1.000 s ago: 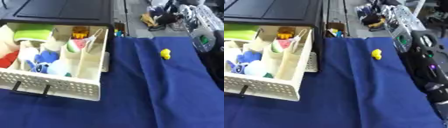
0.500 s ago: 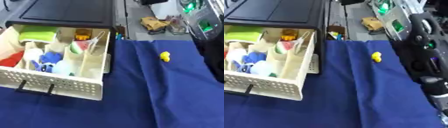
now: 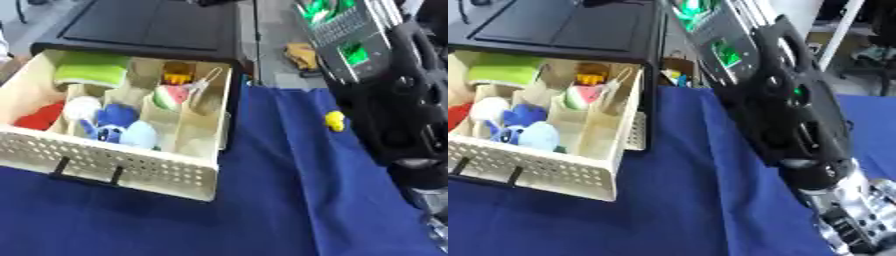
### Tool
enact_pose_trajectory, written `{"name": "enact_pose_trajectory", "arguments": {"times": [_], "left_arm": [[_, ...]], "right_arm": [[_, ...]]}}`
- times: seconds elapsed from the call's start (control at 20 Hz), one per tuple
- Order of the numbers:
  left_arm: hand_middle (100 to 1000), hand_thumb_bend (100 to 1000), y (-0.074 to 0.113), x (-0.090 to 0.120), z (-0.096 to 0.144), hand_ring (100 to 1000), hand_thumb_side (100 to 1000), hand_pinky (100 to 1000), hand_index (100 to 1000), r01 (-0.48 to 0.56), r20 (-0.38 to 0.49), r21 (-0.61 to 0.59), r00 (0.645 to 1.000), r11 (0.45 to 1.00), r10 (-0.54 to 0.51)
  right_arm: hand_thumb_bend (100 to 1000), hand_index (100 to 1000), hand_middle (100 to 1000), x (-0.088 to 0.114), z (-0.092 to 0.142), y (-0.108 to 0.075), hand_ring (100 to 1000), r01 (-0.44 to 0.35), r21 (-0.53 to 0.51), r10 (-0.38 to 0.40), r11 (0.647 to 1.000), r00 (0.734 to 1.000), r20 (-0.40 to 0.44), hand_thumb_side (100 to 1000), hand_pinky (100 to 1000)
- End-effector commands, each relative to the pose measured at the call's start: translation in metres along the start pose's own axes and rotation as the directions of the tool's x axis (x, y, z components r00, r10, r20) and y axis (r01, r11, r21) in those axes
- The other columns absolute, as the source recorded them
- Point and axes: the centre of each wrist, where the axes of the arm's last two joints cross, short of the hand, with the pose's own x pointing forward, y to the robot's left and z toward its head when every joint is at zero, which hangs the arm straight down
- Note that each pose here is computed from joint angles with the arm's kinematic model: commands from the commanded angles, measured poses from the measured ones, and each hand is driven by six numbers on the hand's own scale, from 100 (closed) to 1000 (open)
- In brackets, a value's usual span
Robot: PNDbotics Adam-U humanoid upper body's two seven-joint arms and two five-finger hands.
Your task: Pick up objects from table and place into drawer.
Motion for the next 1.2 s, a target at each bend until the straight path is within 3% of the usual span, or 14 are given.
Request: {"name": "enact_pose_trajectory", "arguments": {"times": [0.05, 0.15, 0.6, 0.75, 0.8, 0.9, 1.0, 1.2], "left_arm": [[526, 225, -0.003, 0.004, -0.009, 372, 1000, 282, 712, -0.011, 0.031, -0.017, 0.999, 1.0, 0.012], [527, 224, -0.003, 0.004, -0.009, 372, 1000, 282, 712, -0.011, 0.032, -0.016, 0.999, 1.0, 0.011], [528, 222, -0.003, 0.003, -0.008, 373, 1000, 282, 712, -0.011, 0.029, -0.015, 1.0, 1.0, 0.011], [528, 221, -0.003, 0.003, -0.008, 373, 1000, 282, 712, -0.009, 0.029, -0.014, 1.0, 1.0, 0.01], [528, 221, -0.003, 0.003, -0.008, 373, 1000, 282, 712, -0.009, 0.03, -0.014, 1.0, 1.0, 0.009], [528, 222, -0.003, 0.003, -0.008, 373, 1000, 283, 712, -0.008, 0.03, -0.013, 1.0, 1.0, 0.008], [528, 222, -0.003, 0.003, -0.008, 373, 1000, 283, 712, -0.007, 0.03, -0.013, 1.0, 1.0, 0.008], [528, 221, -0.003, 0.003, -0.008, 373, 1000, 282, 712, -0.006, 0.029, -0.013, 1.0, 1.0, 0.007]], "right_arm": [[100, 450, 326, 0.003, -0.002, -0.002, 683, 0.004, 0.024, -0.004, 1.0, 1.0, 0.012, 519, 648], [100, 454, 335, 0.0, -0.005, 0.003, 691, 0.008, 0.055, -0.008, 0.998, 1.0, 0.008, 550, 656], [110, 461, 346, -0.002, -0.013, 0.018, 705, 0.03, 0.179, -0.033, 0.983, 0.999, 0.015, 535, 664], [263, 583, 470, -0.002, -0.014, 0.023, 773, 0.029, 0.233, -0.035, 0.972, 0.999, 0.022, 607, 715], [372, 674, 533, -0.003, -0.014, 0.024, 803, 0.029, 0.247, -0.036, 0.969, 0.999, 0.024, 636, 743], [460, 775, 620, -0.006, -0.014, 0.023, 846, 0.034, 0.261, -0.041, 0.965, 0.999, 0.022, 637, 779], [497, 825, 675, -0.008, -0.013, 0.02, 868, 0.033, 0.261, -0.04, 0.965, 0.999, 0.022, 632, 797], [494, 831, 684, -0.01, -0.01, 0.014, 870, 0.032, 0.241, -0.039, 0.97, 0.999, 0.024, 636, 799]]}}
